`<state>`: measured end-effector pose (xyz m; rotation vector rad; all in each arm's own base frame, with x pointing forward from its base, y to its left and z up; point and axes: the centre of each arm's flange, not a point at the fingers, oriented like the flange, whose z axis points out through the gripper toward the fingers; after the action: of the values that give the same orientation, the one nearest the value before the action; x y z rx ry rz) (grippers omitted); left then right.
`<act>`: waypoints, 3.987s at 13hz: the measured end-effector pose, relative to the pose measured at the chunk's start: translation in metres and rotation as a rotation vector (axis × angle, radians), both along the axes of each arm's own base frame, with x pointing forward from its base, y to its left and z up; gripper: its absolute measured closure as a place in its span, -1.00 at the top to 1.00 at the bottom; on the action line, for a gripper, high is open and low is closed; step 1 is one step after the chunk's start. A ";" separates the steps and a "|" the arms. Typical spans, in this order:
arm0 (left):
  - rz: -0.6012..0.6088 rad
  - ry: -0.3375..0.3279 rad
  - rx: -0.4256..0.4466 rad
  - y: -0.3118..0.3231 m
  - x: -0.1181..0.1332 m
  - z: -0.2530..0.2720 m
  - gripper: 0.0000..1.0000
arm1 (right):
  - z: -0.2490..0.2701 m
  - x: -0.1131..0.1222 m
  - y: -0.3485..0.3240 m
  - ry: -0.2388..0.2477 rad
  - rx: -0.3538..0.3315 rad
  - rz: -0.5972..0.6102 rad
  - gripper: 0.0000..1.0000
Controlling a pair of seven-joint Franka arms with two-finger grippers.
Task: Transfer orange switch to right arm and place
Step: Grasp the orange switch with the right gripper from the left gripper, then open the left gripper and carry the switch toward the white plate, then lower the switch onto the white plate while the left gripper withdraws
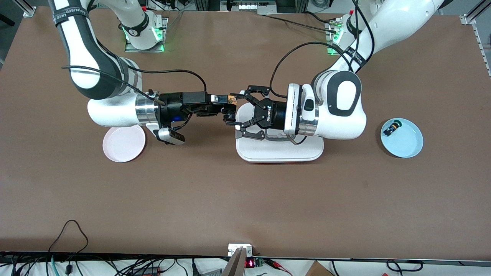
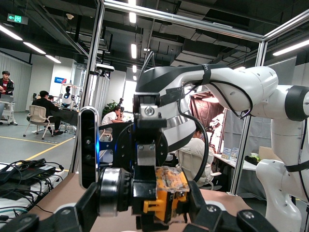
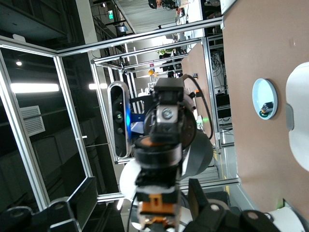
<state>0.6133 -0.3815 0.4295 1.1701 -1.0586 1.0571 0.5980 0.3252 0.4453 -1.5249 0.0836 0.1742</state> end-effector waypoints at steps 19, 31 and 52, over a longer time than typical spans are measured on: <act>0.003 0.005 -0.008 0.001 0.001 0.000 0.51 | -0.006 0.003 0.001 -0.027 -0.004 -0.004 -0.30; 0.133 -0.043 -0.097 0.171 0.069 0.005 1.00 | -0.004 0.012 -0.017 -0.031 -0.005 -0.033 -0.30; 0.306 0.325 1.507 0.464 -0.002 0.174 1.00 | -0.099 0.028 -0.301 -0.879 -1.163 1.127 -0.30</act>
<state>0.6110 0.0829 0.6036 2.6317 -1.4194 0.0582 0.6257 0.0240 0.3460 -2.4967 -1.6505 0.3536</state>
